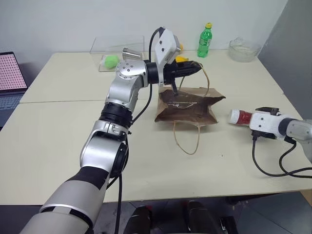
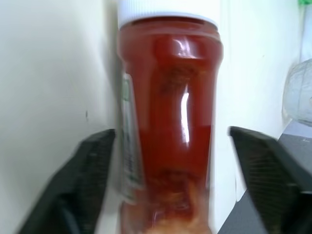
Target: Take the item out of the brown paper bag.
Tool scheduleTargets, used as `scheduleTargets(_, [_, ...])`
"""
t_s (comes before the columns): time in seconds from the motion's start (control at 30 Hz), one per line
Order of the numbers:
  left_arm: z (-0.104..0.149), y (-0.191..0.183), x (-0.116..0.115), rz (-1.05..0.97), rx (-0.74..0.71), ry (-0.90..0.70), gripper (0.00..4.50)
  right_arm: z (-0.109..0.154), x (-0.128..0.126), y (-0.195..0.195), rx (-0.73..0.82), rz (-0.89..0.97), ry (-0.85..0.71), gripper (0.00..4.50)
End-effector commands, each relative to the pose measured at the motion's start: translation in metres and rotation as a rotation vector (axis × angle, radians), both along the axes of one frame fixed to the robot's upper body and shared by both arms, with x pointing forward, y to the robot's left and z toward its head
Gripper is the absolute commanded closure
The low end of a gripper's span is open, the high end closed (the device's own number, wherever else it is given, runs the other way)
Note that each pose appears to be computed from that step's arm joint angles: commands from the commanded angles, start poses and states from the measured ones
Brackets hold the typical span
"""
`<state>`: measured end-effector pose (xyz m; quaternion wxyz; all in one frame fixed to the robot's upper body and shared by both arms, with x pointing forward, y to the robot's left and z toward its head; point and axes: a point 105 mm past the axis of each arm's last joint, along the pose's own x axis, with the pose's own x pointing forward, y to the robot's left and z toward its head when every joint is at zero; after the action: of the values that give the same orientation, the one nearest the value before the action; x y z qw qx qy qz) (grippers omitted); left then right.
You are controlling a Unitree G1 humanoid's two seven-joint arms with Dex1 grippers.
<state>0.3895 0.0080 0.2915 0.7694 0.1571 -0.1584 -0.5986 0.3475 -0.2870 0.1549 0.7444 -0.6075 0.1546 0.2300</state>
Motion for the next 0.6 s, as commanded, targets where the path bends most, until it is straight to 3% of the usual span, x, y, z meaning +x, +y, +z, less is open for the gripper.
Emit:
scheduleTargets(0.03, [0.015,-0.002,-0.006,-0.013,-0.021,-0.06,4.5,0.034,-0.013,0.016,0.083,0.046,-0.054,0.02])
scheduleTargets(0.23, [0.015,-0.002,0.002,0.028,-0.028,-0.055,4.5,0.072,-0.055,0.058,0.268,0.137,-0.097,0.02])
scheduleTargets(0.33, [0.017,-0.003,0.007,0.051,-0.033,-0.057,4.5,0.073,-0.073,0.076,0.39,0.168,-0.092,0.02])
scheduleTargets(0.43, [0.02,-0.007,0.02,0.123,-0.029,-0.062,4.5,0.063,-0.09,0.103,0.609,0.18,-0.109,0.02])
scheduleTargets(0.6, [0.025,-0.004,0.035,0.214,-0.007,-0.078,4.5,0.067,-0.098,0.133,0.841,0.175,-0.191,0.02])
